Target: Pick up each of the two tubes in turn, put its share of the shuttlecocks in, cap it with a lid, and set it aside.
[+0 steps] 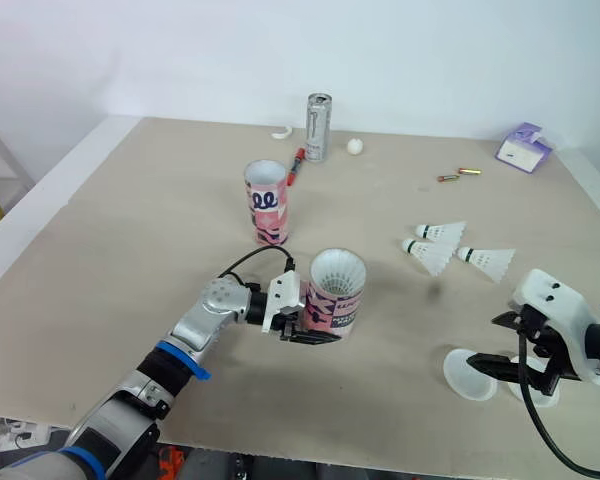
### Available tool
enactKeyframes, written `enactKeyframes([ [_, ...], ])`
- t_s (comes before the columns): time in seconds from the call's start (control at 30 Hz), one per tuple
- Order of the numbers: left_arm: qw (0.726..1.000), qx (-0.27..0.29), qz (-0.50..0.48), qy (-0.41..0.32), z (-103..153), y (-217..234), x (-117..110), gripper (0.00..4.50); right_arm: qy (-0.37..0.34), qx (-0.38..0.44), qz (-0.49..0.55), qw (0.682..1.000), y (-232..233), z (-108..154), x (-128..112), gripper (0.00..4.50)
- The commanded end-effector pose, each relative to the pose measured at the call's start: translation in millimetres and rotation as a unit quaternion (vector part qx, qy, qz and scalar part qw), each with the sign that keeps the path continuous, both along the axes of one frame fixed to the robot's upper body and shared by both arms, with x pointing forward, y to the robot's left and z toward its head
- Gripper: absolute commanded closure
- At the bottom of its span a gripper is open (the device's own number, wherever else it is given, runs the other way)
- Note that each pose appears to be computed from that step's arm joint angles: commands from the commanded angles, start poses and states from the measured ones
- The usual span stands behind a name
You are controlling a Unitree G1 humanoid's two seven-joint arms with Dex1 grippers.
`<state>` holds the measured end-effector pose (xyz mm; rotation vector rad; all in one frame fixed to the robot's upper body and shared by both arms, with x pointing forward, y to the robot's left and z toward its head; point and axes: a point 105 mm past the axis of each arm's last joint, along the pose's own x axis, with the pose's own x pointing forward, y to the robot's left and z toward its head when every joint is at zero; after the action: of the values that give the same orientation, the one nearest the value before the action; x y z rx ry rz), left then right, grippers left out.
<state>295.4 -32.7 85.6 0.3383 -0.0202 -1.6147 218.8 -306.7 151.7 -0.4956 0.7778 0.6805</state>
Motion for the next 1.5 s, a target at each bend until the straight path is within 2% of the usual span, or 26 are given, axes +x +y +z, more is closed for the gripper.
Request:
enactKeyframes([
  [0.03,0.999,0.032,-0.014,0.016,-16,3,-6,1.59,0.001,-0.026,0.011,1.000,-3,-1,7,0.12],
  [0.5,0.999,0.035,-0.017,0.017,-16,3,-7,1.59,0.067,-0.045,0.024,0.996,-6,-28,9,0.12],
  [0.6,0.999,0.035,-0.016,0.016,-16,2,-7,1.59,0.068,-0.046,0.029,0.996,-4,-30,9,0.94],
  [0.77,0.999,0.035,-0.014,0.017,-17,2,-7,1.59,0.066,-0.056,0.040,0.995,-2,-33,10,3.04],
  [0.8,0.999,0.036,-0.014,0.017,-17,2,-7,1.59,0.066,-0.058,0.041,0.995,-1,-34,10,3.17],
  [0.83,0.999,0.036,-0.014,0.018,-17,2,-7,1.59,0.065,-0.060,0.044,0.995,-1,-34,10,3.74],
  [0.9,0.999,0.037,-0.013,0.018,-17,2,-6,1.59,0.061,-0.062,0.047,0.995,0,-35,10,4.46],
  [1.1,0.999,0.043,-0.011,0.021,-20,2,-5,1.59,0.028,-0.070,0.072,0.995,5,-29,16,4.46],
  [1.2,0.999,0.046,-0.011,0.021,-21,3,-5,1.59,-0.022,-0.070,0.117,0.990,17,-11,24,4.46],
  [1.33,0.998,0.052,-0.007,0.023,-23,6,-3,1.59,-0.108,-0.071,0.183,0.975,41,38,35,4.46],
  [1.43,0.998,0.058,-0.002,0.031,-26,9,-2,1.59,-0.173,-0.056,0.234,0.955,66,85,40,4.46],
  [1.5,0.998,0.060,0.000,0.033,-27,10,-1,1.59,-0.192,-0.049,0.255,0.946,79,103,40,4.46],
])
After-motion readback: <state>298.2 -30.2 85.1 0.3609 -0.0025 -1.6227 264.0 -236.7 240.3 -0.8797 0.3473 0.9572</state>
